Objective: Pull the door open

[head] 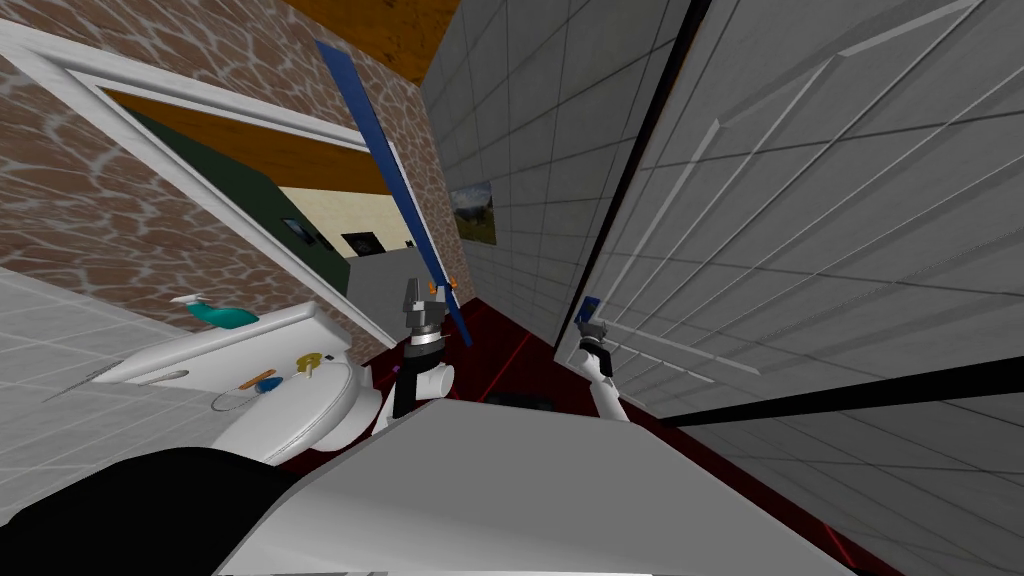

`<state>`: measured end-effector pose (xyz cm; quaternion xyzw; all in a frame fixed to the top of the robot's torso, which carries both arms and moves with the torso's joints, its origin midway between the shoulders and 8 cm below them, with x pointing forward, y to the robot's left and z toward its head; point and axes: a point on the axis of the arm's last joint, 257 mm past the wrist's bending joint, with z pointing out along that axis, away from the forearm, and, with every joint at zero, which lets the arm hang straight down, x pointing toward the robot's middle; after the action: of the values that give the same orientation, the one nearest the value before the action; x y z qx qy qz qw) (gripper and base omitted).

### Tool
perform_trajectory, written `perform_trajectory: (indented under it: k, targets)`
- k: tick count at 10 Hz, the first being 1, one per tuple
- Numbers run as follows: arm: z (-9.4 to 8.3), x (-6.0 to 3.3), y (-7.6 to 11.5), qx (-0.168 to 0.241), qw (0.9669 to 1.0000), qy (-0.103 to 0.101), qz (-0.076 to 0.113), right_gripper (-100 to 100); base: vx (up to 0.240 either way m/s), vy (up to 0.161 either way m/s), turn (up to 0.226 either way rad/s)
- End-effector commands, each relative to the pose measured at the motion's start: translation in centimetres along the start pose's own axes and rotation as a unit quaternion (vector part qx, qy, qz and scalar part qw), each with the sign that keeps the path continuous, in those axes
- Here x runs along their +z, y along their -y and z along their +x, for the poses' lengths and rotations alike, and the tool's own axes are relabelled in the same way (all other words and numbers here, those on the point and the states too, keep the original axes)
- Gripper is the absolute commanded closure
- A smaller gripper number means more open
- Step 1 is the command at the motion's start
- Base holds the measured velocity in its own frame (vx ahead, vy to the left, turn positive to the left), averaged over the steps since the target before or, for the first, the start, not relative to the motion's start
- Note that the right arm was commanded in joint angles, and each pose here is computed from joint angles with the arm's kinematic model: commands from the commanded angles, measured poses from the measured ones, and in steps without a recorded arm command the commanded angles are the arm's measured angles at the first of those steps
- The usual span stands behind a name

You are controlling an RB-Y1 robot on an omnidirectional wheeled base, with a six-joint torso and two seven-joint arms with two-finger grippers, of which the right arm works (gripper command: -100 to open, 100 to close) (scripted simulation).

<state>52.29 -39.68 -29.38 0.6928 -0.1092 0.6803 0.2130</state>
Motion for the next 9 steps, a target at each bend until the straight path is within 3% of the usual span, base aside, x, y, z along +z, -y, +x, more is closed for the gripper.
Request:
perform_trajectory:
  k: [1,3,4,9]
  targets:
    - [-0.1,-0.24,0.5,0.045,0.999,0.005,-0.004,-100,-0.08,-0.031,0.056]
    - [-0.1,-0.22,0.6,0.045,0.999,0.005,-0.004,-100,-0.052,-0.015,0.023]
    - [-0.5,0.11,-1.6,0.046,0.9988,0.006,-0.011,-100,0.09,0.011,0.108]
    - [-1.3,0.62,-5.7,0.046,0.9985,0.007,-0.027,-100,0.132,-0.007,0.068]
